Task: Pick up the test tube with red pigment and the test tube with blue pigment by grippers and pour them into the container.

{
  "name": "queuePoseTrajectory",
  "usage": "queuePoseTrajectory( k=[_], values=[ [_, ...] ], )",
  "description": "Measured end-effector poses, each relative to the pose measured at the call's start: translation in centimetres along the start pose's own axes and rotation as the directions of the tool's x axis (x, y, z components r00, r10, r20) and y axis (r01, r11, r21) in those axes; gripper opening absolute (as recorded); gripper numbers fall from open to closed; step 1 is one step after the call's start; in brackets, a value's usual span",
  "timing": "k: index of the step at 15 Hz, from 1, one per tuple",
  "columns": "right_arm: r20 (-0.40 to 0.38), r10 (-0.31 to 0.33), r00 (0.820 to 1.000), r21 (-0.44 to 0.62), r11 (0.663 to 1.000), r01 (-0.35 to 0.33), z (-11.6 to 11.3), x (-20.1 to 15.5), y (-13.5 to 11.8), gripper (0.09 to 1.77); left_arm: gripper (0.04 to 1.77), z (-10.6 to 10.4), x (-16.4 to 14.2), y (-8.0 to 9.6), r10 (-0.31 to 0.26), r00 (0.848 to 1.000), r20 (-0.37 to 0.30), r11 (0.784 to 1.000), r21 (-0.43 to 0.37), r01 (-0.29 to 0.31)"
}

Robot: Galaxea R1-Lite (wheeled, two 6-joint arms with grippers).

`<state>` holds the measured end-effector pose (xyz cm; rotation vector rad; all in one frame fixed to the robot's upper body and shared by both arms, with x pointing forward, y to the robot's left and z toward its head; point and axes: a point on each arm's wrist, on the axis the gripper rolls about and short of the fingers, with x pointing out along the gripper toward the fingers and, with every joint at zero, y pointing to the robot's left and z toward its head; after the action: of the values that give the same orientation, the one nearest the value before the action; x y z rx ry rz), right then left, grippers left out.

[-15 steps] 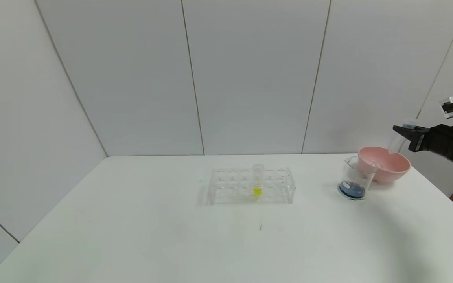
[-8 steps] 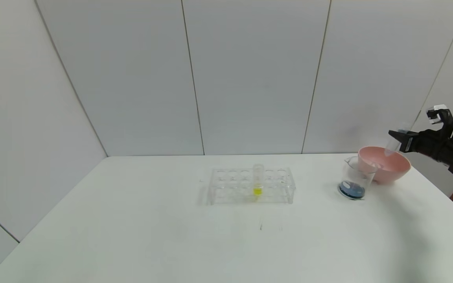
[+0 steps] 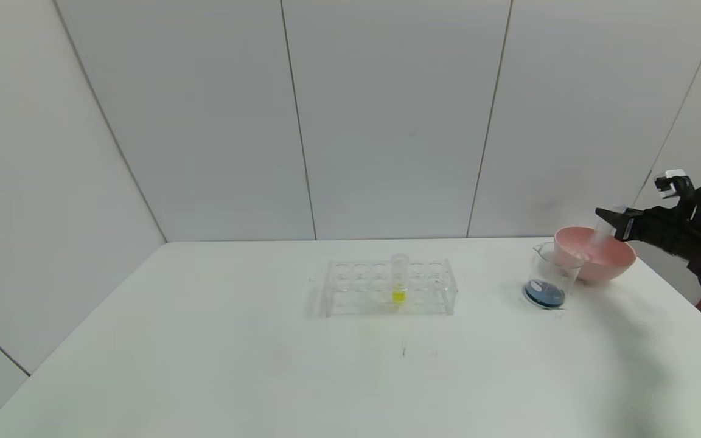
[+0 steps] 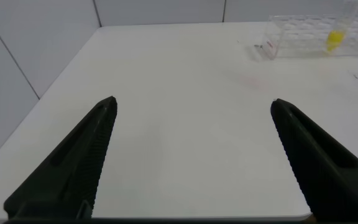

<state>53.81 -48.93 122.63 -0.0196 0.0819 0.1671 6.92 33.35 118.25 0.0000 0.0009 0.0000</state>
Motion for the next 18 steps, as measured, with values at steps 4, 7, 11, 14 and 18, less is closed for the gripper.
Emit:
queuePoseTrajectory(
  k=[4,7,11,14,18],
  values=[
    [0.002,0.003,1.0,0.001,1.0,-0.003,0.0,0.1,0.1,1.16,1.76,0.0,0.0,0.0,0.0,1.0,0.0,1.0,0.0,0.0],
    [0.01,0.013,1.0,-0.007,1.0,-0.013,0.1,0.0,0.7,1.34,1.76,0.0,0.0,0.0,0.0,1.0,0.0,1.0,0.0,0.0],
    [0.003,0.063,0.998,-0.006,0.998,-0.063,0.8,0.5,4.6,1.48,1.76,0.0,0.0,0.0,0.0,1.0,0.0,1.0,0.0,0.0],
    [0.019,0.079,0.997,0.002,0.997,-0.079,1.7,1.2,9.3,1.56,1.76,0.0,0.0,0.0,0.0,1.0,0.0,1.0,0.0,0.0],
    [0.042,0.039,0.998,0.02,0.999,-0.04,2.8,0.8,16.1,1.62,1.76,0.0,0.0,0.0,0.0,1.0,0.0,1.0,0.0,0.0]
  ],
)
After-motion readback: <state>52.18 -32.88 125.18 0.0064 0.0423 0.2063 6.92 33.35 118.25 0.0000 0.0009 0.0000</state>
